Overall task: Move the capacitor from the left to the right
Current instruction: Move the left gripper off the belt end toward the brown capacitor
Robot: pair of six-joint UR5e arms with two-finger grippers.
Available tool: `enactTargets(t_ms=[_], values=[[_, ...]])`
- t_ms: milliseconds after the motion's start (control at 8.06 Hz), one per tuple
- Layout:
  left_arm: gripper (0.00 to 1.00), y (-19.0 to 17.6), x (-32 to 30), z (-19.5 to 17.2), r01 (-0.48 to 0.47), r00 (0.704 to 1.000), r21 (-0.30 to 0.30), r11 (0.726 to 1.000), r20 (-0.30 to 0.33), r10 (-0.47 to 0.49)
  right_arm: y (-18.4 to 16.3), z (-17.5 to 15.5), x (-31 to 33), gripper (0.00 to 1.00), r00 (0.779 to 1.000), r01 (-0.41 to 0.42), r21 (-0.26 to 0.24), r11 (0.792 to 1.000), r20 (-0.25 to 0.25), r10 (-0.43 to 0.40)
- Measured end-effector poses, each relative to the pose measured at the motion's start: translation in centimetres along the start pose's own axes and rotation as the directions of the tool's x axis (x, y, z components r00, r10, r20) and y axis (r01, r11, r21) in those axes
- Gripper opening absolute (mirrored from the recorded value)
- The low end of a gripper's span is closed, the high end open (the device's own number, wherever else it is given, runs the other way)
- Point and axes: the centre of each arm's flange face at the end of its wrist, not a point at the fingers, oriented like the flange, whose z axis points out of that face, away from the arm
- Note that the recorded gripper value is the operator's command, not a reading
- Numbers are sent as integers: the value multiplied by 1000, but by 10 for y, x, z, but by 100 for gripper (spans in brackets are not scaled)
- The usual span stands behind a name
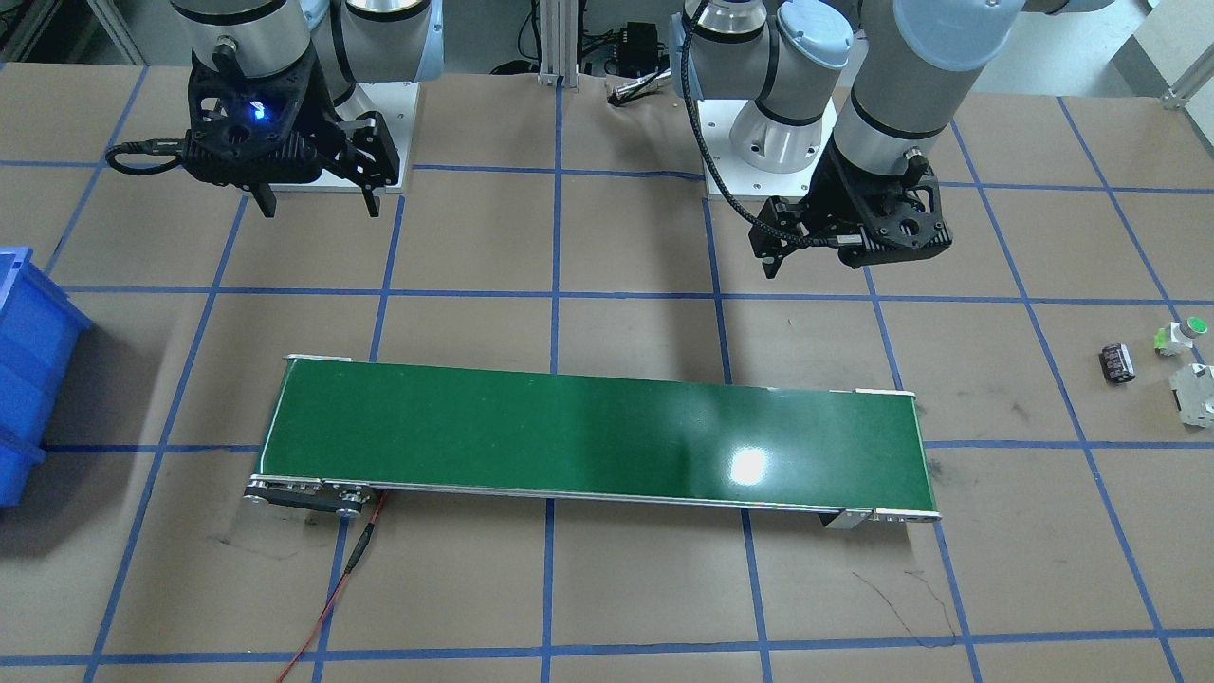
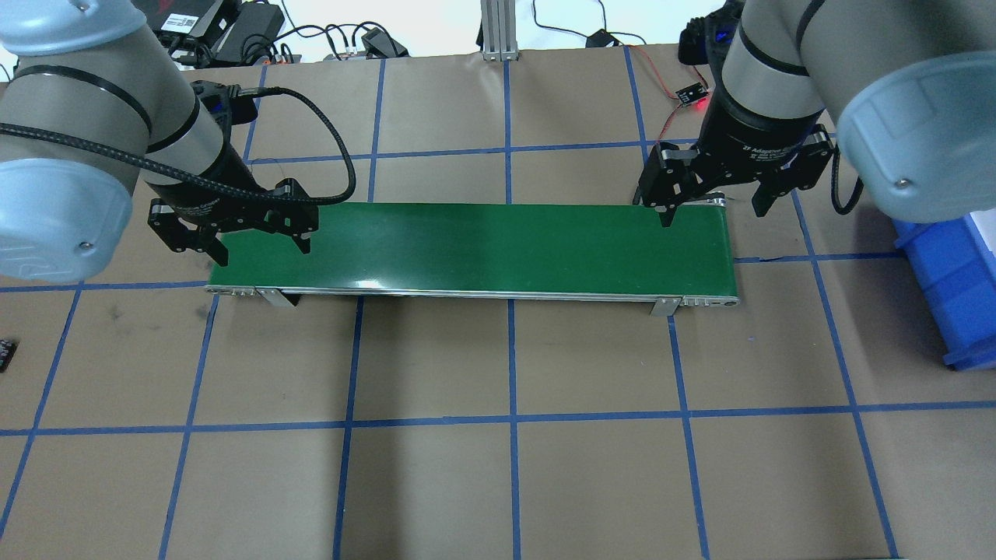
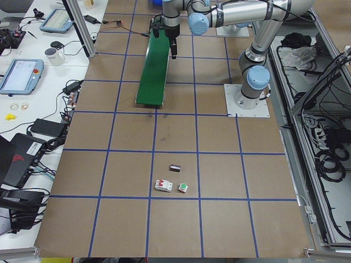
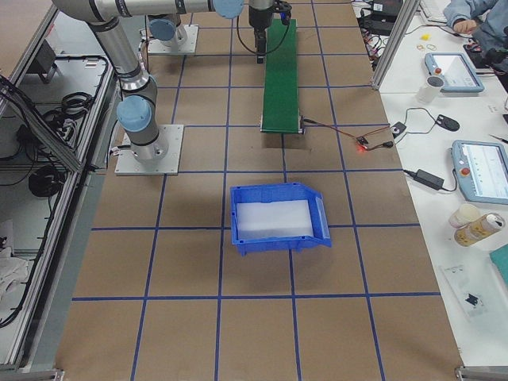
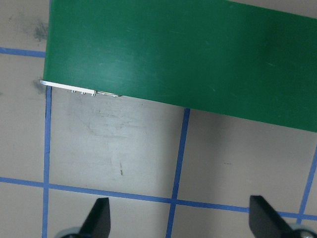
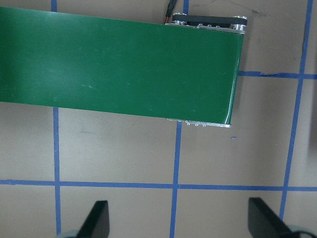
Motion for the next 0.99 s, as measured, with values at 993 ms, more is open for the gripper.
enactTargets(t_ms=[993], values=[[100, -30, -175, 32, -40, 999, -96, 995, 26, 43, -1, 5, 1, 100, 1000, -3, -8, 1000, -2, 3]])
